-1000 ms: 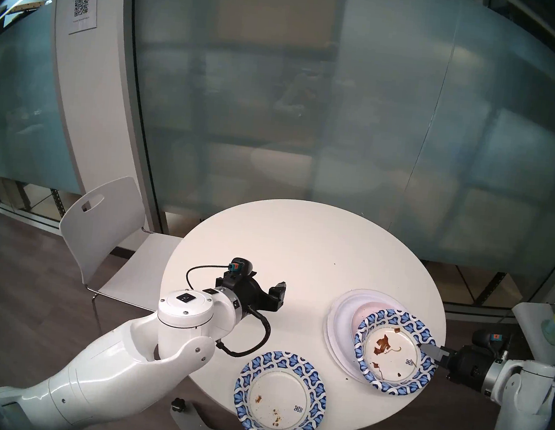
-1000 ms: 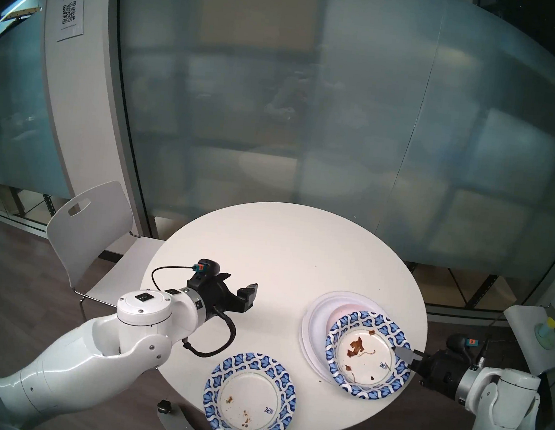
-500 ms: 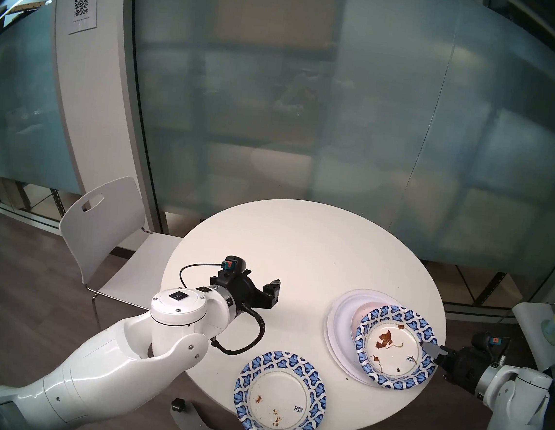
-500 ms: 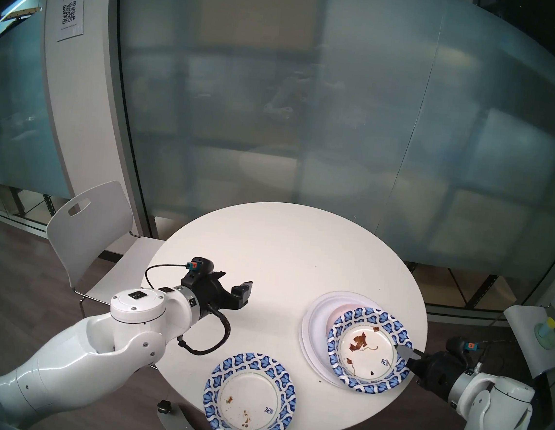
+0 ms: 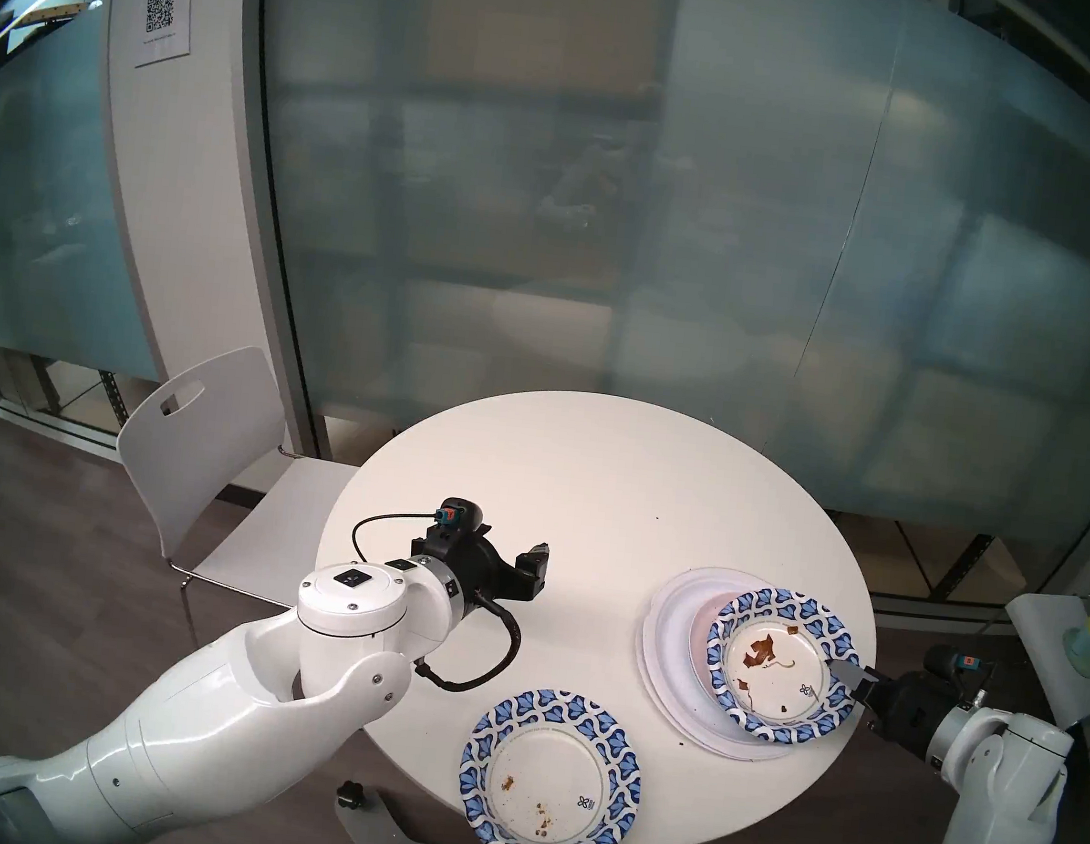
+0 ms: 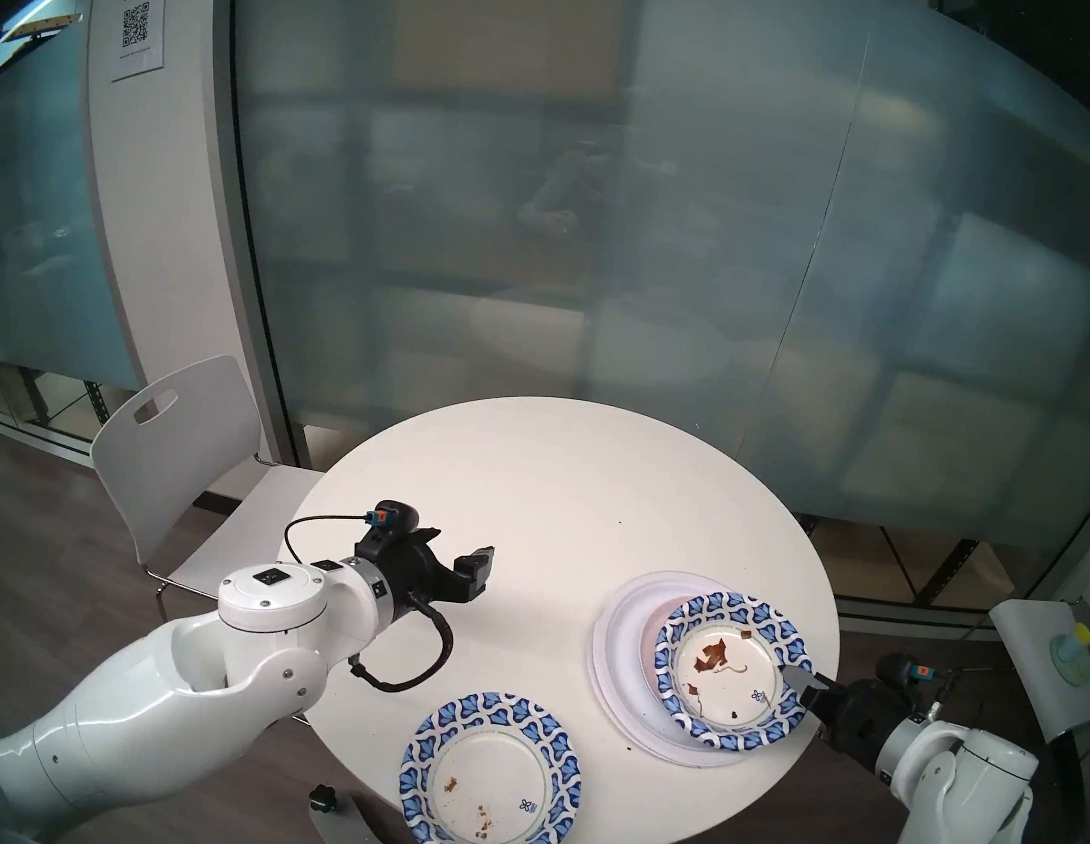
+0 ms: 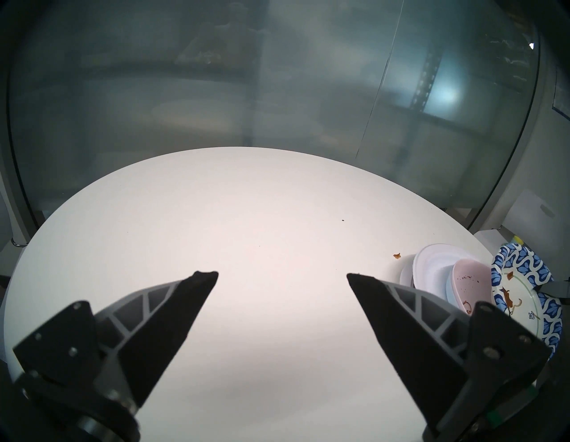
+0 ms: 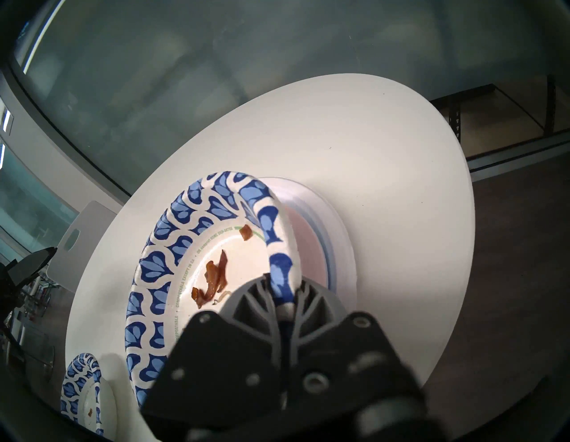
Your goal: Stack the plates into one stack
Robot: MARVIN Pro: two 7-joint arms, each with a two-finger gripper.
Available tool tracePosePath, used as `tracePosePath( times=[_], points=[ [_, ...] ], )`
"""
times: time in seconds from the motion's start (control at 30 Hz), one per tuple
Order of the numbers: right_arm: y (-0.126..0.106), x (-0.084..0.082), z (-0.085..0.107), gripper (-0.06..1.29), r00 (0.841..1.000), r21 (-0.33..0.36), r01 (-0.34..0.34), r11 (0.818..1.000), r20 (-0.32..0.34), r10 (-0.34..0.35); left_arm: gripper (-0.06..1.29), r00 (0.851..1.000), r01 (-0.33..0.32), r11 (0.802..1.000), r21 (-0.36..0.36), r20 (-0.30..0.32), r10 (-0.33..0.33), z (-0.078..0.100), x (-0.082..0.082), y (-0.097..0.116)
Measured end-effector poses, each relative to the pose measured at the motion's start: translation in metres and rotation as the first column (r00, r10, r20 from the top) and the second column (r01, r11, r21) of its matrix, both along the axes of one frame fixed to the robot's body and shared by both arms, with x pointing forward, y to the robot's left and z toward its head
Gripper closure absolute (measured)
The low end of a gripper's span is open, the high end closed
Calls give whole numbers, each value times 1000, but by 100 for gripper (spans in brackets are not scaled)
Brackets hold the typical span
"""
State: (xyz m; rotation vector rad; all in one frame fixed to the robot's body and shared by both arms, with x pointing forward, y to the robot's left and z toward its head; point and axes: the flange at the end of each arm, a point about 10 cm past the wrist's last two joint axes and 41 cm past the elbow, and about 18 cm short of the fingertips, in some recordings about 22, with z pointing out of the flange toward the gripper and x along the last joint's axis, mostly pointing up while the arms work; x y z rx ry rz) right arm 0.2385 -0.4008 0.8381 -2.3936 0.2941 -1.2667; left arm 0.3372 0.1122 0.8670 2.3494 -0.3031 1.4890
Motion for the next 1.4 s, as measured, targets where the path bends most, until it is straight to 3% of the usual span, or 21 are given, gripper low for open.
tracePosePath(
  times=[0.53, 0.9, 1.1, 1.2, 1.4],
  points=[
    [12, 22, 1, 119, 999, -56, -42, 998, -7, 42, 3, 1000, -3, 1000, -12, 1, 3, 3, 4, 5],
    [14, 24, 1, 90, 998, -102, -61, 993, -19, 59, 3, 1000, -3, 1000, -8, 2, 3, 3, 5, 10],
    [16, 22, 5, 85, 996, -154, -85, 985, -32, 81, 3, 1000, -4, 1000, -9, 2, 4, 4, 5, 11],
    [17, 20, 7, 63, 995, -185, -98, 978, -42, 92, 3, 1000, -7, 1000, -10, 3, 7, 4, 5, 11],
    [18, 18, 9, 54, 991, -246, -126, 961, -66, 113, 3, 1000, -11, 1000, -10, 2, 11, 5, 5, 12]
  ],
)
